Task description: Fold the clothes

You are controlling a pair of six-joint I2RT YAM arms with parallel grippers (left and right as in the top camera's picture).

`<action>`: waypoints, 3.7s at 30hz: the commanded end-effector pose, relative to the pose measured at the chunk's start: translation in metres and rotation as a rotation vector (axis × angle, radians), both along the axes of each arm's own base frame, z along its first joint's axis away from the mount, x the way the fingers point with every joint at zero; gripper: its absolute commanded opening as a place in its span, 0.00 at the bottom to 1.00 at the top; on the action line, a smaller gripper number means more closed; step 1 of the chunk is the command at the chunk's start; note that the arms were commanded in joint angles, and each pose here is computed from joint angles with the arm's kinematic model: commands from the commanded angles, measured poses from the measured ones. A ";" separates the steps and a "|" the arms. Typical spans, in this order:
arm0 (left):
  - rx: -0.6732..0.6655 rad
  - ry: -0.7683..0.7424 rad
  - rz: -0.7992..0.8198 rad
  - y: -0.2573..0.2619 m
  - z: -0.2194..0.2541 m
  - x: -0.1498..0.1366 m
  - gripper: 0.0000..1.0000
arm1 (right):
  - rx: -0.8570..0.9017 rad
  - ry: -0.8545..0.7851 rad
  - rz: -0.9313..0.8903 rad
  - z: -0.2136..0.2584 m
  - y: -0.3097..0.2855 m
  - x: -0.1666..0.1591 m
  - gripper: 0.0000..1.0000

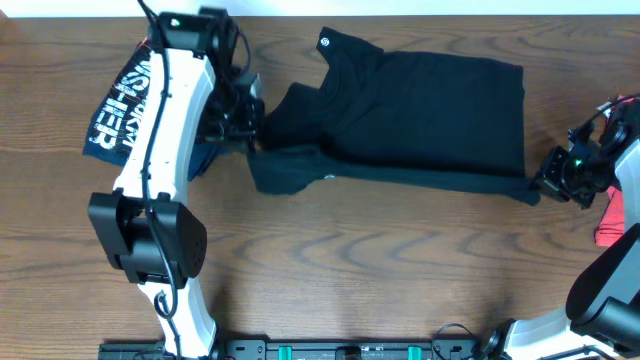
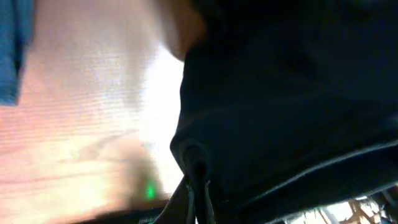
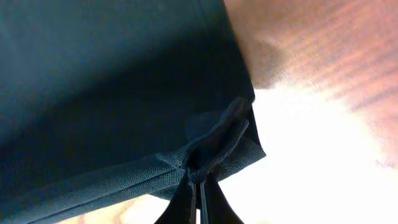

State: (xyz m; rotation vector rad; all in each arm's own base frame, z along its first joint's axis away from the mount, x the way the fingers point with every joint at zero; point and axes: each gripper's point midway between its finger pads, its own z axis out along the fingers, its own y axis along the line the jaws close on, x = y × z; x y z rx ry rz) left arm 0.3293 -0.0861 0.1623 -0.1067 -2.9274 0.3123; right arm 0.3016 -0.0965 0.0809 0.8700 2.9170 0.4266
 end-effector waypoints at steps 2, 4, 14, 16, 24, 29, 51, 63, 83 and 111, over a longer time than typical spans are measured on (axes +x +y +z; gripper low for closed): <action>0.037 0.156 -0.015 0.009 -0.013 -0.043 0.06 | -0.066 0.068 -0.010 -0.001 -0.007 -0.017 0.01; 0.042 0.194 -0.019 0.009 -0.026 -0.054 0.06 | -0.079 0.100 -0.017 -0.003 -0.008 -0.024 0.01; 0.059 0.325 -0.043 0.011 -0.064 -0.117 0.06 | -0.148 0.231 -0.058 -0.004 -0.017 -0.050 0.01; 0.062 0.338 -0.041 0.012 -0.065 -0.128 0.06 | -0.163 0.257 -0.054 -0.004 -0.019 -0.056 0.02; 0.066 0.320 -0.023 0.015 -0.059 -0.146 0.22 | -0.188 0.294 -0.054 -0.003 -0.022 -0.064 0.33; 0.064 0.304 -0.024 0.015 -0.056 -0.146 0.33 | -0.211 0.279 -0.068 -0.004 -0.027 -0.059 0.50; 0.007 -0.354 -0.019 -0.004 -0.090 0.013 0.48 | -0.155 -0.152 -0.081 -0.062 -0.001 0.080 0.35; 0.066 -0.344 -0.023 0.004 -0.116 0.025 0.48 | -0.351 0.038 -0.091 -0.133 -0.037 0.059 0.04; -0.005 -0.366 -0.019 -0.013 -0.164 0.055 0.53 | -0.366 0.079 -0.240 -0.129 -0.073 0.042 0.01; 0.158 -0.295 0.079 0.042 -0.110 0.018 0.53 | -0.400 -0.039 -0.156 -0.075 -0.097 0.067 0.29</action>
